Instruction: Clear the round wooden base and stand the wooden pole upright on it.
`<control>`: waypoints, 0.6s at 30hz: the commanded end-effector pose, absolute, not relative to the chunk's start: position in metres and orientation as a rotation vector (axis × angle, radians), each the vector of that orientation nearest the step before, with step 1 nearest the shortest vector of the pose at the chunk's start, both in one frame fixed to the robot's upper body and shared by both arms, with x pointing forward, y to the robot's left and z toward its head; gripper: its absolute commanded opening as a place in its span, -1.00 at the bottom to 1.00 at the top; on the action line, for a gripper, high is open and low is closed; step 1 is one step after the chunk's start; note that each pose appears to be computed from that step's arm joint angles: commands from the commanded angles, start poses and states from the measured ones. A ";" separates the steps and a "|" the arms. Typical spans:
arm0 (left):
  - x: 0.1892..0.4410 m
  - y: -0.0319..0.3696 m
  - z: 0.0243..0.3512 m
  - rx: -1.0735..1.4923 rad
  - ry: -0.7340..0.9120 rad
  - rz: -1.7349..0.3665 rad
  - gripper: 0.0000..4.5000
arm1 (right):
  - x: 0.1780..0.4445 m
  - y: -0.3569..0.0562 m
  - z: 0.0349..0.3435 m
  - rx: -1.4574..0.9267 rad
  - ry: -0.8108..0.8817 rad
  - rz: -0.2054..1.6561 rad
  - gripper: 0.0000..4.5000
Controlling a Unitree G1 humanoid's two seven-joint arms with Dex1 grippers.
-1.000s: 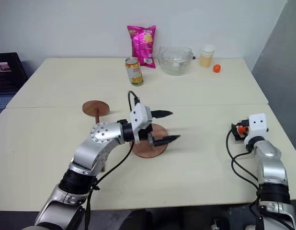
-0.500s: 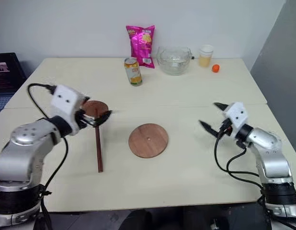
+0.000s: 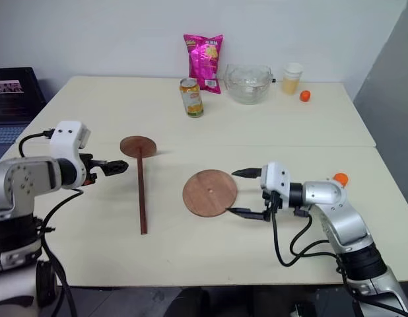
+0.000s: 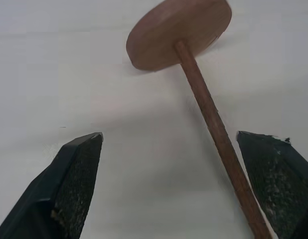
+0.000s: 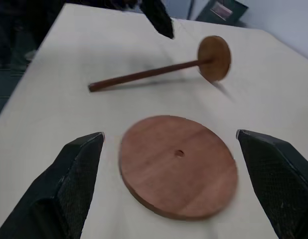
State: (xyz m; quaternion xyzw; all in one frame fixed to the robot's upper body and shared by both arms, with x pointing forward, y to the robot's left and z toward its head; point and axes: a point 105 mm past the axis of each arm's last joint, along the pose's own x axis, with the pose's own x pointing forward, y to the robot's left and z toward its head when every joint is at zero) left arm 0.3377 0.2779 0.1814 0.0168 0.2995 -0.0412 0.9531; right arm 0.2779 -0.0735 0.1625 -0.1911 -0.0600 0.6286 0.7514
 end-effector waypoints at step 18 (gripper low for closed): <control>0.371 0.251 0.164 -0.028 0.789 -0.087 1.00 | 0.273 -0.069 0.170 -0.449 -0.101 1.283 0.98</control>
